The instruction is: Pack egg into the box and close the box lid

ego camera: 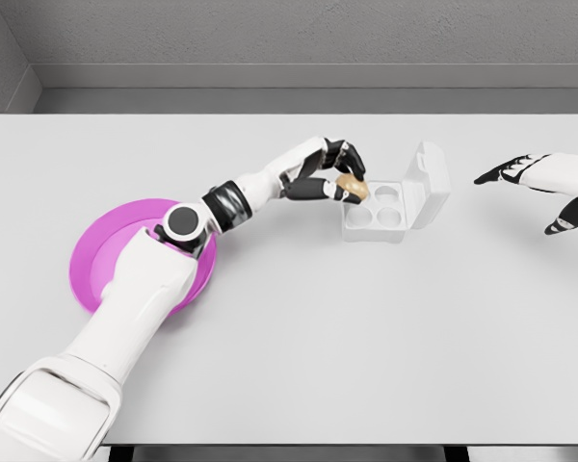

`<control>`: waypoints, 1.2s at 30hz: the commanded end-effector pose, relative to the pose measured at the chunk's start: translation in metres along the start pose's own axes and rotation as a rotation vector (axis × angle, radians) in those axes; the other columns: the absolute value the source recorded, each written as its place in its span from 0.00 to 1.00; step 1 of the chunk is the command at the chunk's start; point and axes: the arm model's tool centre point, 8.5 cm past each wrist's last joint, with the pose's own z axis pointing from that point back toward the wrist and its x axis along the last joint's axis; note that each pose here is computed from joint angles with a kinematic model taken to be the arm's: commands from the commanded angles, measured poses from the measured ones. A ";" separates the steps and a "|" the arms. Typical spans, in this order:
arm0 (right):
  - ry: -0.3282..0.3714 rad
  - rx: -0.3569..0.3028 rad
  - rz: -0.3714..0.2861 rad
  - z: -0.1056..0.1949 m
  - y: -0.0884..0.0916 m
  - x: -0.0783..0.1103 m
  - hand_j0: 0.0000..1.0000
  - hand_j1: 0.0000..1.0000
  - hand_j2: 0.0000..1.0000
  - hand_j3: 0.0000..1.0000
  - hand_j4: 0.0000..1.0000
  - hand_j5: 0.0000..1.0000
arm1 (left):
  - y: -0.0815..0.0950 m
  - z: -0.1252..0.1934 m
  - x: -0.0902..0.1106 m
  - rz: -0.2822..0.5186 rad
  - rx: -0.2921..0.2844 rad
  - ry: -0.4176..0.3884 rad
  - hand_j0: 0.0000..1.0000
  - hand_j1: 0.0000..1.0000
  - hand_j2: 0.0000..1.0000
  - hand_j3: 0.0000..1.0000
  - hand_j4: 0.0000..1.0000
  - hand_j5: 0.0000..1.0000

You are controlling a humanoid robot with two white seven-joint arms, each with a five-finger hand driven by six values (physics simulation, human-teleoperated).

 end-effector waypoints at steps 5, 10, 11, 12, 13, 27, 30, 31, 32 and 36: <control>0.000 -0.004 -0.003 0.001 -0.001 0.000 1.00 1.00 1.00 1.00 1.00 1.00 | -0.004 -0.003 -0.004 -0.019 -0.031 0.063 0.37 0.37 0.37 0.37 0.37 0.37; 0.000 -0.004 -0.003 0.001 -0.001 0.000 1.00 1.00 1.00 1.00 1.00 1.00 | -0.003 -0.007 0.003 -0.055 -0.070 0.064 0.37 0.37 0.37 0.37 0.37 0.37; 0.000 -0.004 -0.003 0.001 -0.001 0.000 1.00 1.00 1.00 1.00 1.00 1.00 | -0.002 -0.007 0.004 -0.055 -0.068 0.063 0.37 0.37 0.37 0.37 0.37 0.37; 0.000 -0.004 -0.003 0.001 -0.001 0.000 1.00 1.00 1.00 1.00 1.00 1.00 | -0.002 -0.007 0.004 -0.057 -0.068 0.062 0.39 0.39 0.39 0.39 0.39 0.39; 0.000 -0.004 -0.003 0.001 -0.001 0.000 1.00 1.00 1.00 1.00 1.00 1.00 | -0.002 -0.007 0.004 -0.057 -0.068 0.062 0.43 0.43 0.43 0.43 0.43 0.43; -0.001 -0.007 -0.003 0.001 -0.002 0.000 1.00 1.00 1.00 1.00 1.00 1.00 | 0.003 -0.009 0.008 -0.068 -0.063 0.057 0.71 0.71 0.71 0.71 0.71 0.71; 0.000 -0.008 0.000 0.001 -0.003 0.000 1.00 1.00 1.00 1.00 1.00 1.00 | 0.003 -0.008 0.007 -0.067 -0.063 0.058 0.76 0.76 0.76 0.76 0.76 0.76; -0.001 -0.008 0.001 0.001 -0.003 0.000 1.00 1.00 1.00 1.00 1.00 1.00 | 0.003 -0.008 0.007 -0.069 -0.065 0.054 0.77 0.77 0.77 0.77 0.77 0.77; -0.002 -0.009 0.002 0.001 -0.004 0.001 1.00 1.00 1.00 1.00 1.00 1.00 | 0.003 -0.008 0.009 -0.070 -0.064 0.047 0.78 0.78 0.78 0.78 0.78 0.78; -0.013 -0.010 0.012 -0.001 -0.005 0.005 1.00 1.00 1.00 1.00 1.00 1.00 | 0.003 -0.015 0.032 -0.122 -0.101 -0.038 1.00 1.00 1.00 1.00 1.00 1.00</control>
